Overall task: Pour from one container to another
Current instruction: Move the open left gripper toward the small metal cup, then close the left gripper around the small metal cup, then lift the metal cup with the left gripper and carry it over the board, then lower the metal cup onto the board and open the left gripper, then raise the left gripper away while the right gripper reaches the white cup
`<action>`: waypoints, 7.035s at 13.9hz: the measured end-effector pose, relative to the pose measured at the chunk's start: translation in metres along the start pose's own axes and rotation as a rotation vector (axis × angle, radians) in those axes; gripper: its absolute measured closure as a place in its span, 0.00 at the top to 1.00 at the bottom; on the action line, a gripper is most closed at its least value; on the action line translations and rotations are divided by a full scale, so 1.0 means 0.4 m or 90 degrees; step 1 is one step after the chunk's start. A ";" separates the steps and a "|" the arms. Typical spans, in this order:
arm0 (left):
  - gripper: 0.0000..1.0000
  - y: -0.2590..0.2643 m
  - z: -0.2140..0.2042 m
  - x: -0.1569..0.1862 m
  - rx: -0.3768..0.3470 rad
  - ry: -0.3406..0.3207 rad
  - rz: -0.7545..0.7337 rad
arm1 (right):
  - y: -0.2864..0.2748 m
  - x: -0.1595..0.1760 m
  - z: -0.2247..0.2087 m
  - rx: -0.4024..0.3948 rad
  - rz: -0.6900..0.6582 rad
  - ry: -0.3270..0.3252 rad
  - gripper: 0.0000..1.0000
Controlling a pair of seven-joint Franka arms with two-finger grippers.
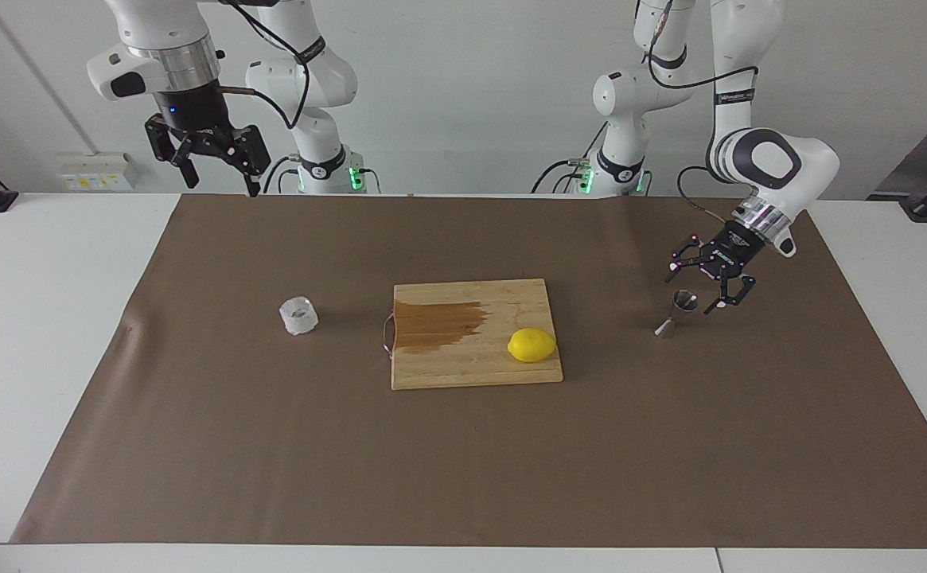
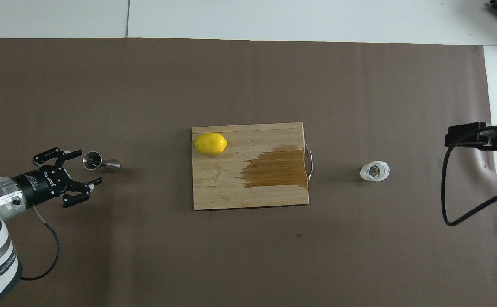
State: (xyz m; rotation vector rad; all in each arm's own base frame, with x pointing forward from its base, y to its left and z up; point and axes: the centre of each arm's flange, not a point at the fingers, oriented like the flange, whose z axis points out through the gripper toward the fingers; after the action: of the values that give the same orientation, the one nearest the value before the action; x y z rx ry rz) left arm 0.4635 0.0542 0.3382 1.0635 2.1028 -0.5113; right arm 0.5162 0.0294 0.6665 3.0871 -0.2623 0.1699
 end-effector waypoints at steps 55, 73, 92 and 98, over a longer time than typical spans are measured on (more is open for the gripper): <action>0.48 -0.203 0.167 -0.531 0.054 -0.111 -0.073 | 0.000 0.000 0.000 0.000 0.000 0.000 1.00; 0.48 -0.809 0.633 -0.654 -0.014 -0.049 -0.155 | 0.000 0.000 0.000 0.000 0.000 0.000 1.00; 1.00 -0.806 0.686 -0.683 -0.057 -0.049 -0.101 | 0.000 0.000 0.000 0.000 0.000 0.000 1.00; 1.00 -0.799 0.536 -0.805 -0.084 -0.119 0.014 | -0.017 -0.006 0.003 0.003 -0.009 -0.004 1.00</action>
State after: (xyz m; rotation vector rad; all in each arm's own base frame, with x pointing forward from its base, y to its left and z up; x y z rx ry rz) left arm 0.4241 -0.4348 0.4441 0.9267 1.9306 -0.4375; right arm 0.5153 0.0366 0.6649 3.0944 -0.2406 0.1604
